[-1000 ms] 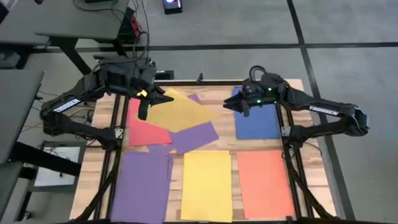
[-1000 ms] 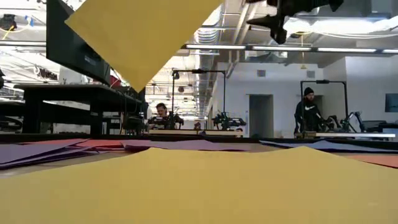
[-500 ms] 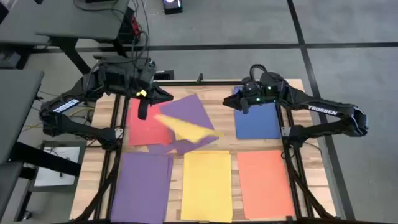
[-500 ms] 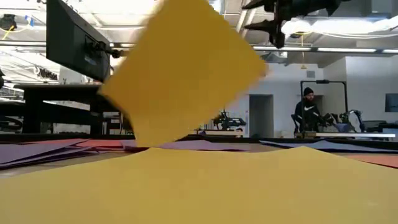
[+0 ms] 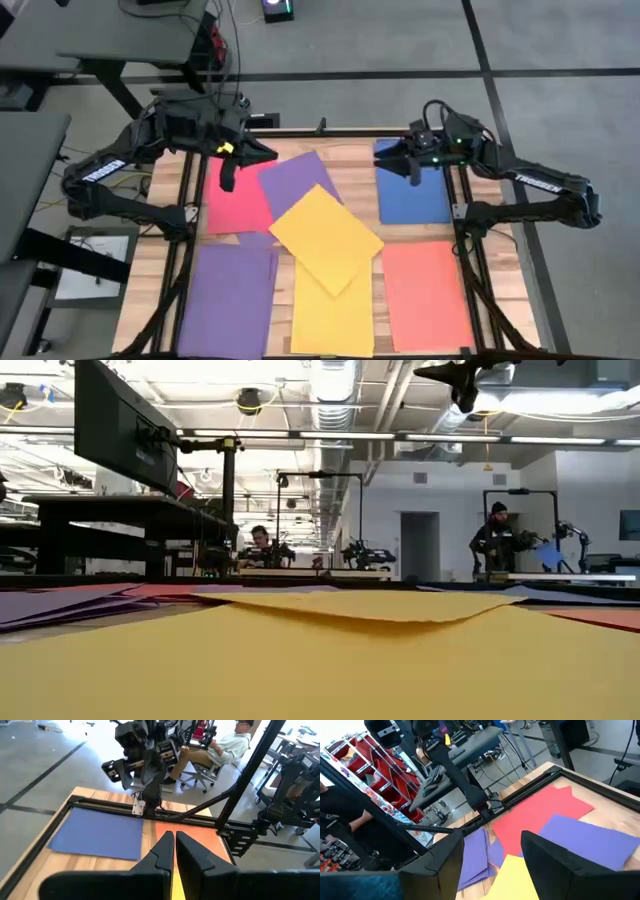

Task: Organize paper
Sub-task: Stack the yellow paper on top of the yellow paper

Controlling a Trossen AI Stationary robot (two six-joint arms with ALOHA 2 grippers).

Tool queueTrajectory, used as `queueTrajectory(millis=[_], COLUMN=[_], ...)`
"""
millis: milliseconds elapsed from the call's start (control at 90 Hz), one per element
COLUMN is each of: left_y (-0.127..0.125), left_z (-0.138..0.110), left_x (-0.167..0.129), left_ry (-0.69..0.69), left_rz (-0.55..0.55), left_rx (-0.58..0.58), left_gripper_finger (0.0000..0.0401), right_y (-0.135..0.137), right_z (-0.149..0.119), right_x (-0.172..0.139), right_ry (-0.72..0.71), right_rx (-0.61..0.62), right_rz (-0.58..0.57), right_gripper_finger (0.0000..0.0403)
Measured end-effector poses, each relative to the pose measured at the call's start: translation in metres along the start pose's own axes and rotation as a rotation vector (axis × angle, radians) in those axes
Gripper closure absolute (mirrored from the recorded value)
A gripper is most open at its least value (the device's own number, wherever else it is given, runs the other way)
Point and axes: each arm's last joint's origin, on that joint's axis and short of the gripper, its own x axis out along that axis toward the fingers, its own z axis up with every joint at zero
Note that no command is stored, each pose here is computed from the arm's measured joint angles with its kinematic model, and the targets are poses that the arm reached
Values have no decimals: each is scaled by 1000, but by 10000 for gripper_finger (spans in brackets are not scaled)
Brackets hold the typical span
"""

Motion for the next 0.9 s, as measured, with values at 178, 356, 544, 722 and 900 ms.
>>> queueTrajectory(millis=[178, 356, 544, 722, 900], left_y=[2, 10, 15, 11, 7], left_z=[-8, -42, -111, -175, -212], left_x=[4, 26, 65, 92, 104], left_ry=[80, 305, 537, 578, 501], left_rz=[10, 42, 97, 149, 176], left_rx=[-57, -258, -413, -518, -590], left_gripper_finger=[401, 401, 401, 401, 401], right_y=[-3, -16, -45, -79, -110], right_z=[-10, -26, -83, -126, -149], right_x=[1, 14, 41, 67, 100], right_ry=[93, 238, 627, 792, 798], right_rx=[145, 309, 398, 390, 400], right_rz=[-37, -133, -337, -415, -400], right_gripper_finger=[216, 216, 216, 216, 216])
